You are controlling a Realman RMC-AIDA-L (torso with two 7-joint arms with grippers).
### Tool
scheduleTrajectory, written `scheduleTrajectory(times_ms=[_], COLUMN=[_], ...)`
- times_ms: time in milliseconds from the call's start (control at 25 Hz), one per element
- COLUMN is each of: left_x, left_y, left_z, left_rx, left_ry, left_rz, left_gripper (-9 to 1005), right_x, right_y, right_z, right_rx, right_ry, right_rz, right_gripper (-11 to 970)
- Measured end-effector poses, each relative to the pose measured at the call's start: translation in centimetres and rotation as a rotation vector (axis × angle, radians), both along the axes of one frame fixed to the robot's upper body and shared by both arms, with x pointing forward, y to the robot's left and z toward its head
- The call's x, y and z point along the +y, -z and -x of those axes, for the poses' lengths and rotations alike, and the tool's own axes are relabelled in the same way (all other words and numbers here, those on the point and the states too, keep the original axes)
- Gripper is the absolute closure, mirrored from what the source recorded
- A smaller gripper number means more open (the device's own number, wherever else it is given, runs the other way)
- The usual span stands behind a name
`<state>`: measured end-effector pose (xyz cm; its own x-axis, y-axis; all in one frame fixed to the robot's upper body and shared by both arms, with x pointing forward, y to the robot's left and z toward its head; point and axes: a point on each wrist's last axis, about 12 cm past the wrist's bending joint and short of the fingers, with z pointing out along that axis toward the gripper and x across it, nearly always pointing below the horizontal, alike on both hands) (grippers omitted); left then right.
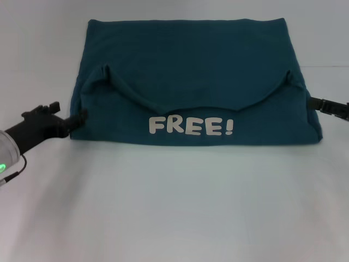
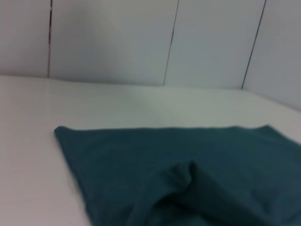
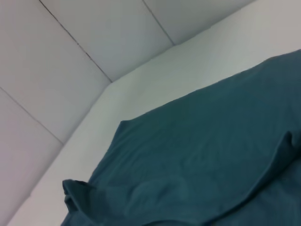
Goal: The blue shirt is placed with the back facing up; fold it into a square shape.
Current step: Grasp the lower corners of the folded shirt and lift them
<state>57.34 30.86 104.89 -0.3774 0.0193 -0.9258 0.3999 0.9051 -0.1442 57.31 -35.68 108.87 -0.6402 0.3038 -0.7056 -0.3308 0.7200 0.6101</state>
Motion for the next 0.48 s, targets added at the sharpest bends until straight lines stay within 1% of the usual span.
scheduleTrajectory(times_ms=[160,480], left_x=[-0.2,-0.3], left_y=[0.9,1.7], left_z=[0.0,0.5], left_rx=[0.016,0.031], left_ry=[-0.007,0.026], left_rz=[-0.074,-0.136], left_gripper=[193,193], right_x=[-0.1,0.1], right_y=[0.3,0.7], right_z=[0.4,0.6], right_rx=[0.007,0.018], right_ry=[0.010,0.018], right_rz=[-0.014,-0.019], right_gripper=[293,294])
